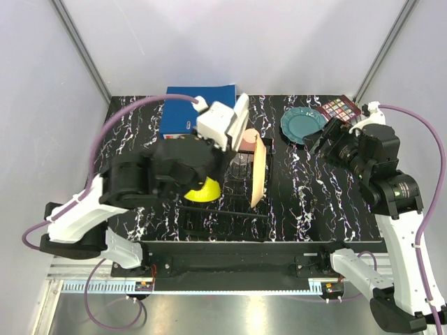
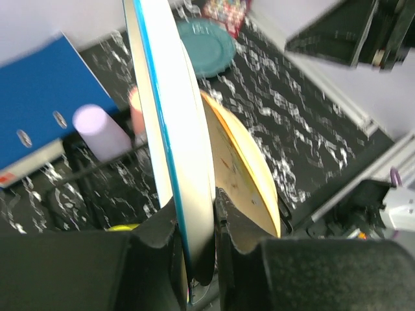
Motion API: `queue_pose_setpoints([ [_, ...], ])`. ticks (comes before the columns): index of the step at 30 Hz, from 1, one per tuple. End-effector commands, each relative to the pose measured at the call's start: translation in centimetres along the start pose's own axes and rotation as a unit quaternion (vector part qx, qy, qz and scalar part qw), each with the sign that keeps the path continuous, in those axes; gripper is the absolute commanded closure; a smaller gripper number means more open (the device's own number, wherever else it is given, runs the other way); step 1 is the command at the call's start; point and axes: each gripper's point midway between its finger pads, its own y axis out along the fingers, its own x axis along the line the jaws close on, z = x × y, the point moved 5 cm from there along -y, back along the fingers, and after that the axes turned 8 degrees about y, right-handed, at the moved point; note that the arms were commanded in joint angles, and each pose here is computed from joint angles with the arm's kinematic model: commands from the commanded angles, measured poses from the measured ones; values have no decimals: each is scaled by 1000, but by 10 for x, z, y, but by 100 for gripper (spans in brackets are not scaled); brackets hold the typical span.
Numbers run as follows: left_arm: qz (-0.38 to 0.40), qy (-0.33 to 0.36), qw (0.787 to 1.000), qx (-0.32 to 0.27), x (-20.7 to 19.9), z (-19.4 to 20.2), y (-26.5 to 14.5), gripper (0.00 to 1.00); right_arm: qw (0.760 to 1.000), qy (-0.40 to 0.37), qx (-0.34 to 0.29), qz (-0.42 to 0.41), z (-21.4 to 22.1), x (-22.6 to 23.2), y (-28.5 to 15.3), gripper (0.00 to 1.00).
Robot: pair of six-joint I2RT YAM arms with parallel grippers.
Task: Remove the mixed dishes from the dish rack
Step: Pick up the plate from the dish rack.
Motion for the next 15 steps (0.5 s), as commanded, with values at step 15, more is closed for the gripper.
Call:
queue_pose_setpoints([
  [15,-175,439,875,-106,12,-54,2,100,979,89,64,-175,-48,108,-37,12],
])
